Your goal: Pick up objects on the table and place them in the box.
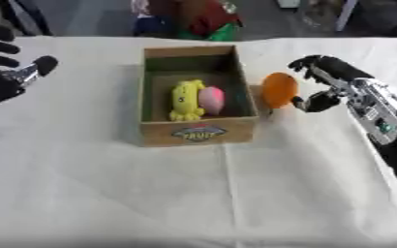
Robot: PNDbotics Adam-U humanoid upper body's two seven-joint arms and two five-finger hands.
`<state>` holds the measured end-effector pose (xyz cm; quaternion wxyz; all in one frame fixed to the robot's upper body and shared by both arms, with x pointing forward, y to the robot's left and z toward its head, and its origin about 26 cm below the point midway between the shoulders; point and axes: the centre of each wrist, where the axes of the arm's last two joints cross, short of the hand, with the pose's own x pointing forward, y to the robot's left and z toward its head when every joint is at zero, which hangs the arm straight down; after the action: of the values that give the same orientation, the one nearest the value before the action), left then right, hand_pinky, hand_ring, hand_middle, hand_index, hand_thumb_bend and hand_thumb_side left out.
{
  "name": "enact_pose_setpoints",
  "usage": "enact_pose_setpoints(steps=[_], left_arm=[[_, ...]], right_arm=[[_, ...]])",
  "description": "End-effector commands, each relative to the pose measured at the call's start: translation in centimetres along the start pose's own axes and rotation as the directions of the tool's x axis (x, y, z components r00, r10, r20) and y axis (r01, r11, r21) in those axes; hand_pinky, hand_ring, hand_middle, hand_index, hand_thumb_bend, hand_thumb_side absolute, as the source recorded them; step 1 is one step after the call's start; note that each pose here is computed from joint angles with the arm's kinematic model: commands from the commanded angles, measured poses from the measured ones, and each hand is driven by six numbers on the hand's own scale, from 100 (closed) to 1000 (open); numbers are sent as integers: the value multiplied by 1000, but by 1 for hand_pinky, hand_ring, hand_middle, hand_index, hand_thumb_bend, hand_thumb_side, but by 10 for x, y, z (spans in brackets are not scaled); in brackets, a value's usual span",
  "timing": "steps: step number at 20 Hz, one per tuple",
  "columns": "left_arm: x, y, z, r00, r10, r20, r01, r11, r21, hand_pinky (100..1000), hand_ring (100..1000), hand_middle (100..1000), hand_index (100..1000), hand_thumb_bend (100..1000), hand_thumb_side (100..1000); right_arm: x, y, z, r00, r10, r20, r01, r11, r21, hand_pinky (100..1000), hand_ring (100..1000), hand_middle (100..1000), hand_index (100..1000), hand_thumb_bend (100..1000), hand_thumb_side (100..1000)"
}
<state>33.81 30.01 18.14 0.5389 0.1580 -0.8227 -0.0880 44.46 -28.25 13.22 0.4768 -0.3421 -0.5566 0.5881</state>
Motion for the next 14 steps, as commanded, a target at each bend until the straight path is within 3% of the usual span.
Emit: enact_pose_setpoints(steps=[1,14], left_arm=[[6,3,-2,1000,-1,22,1,1000,-6,575,615,580,630,810,152],[7,-1,-2,1000,16,25,-16,1000,-24,578,627,579,626,810,148]], right_arm=[[-2,-15,-1,1000,6,3,-6,1000,-3,630,736,796,920,319,100],[9,-5,-17,1000,-17,3,17,1000,2,616,721,767,912,317,100]])
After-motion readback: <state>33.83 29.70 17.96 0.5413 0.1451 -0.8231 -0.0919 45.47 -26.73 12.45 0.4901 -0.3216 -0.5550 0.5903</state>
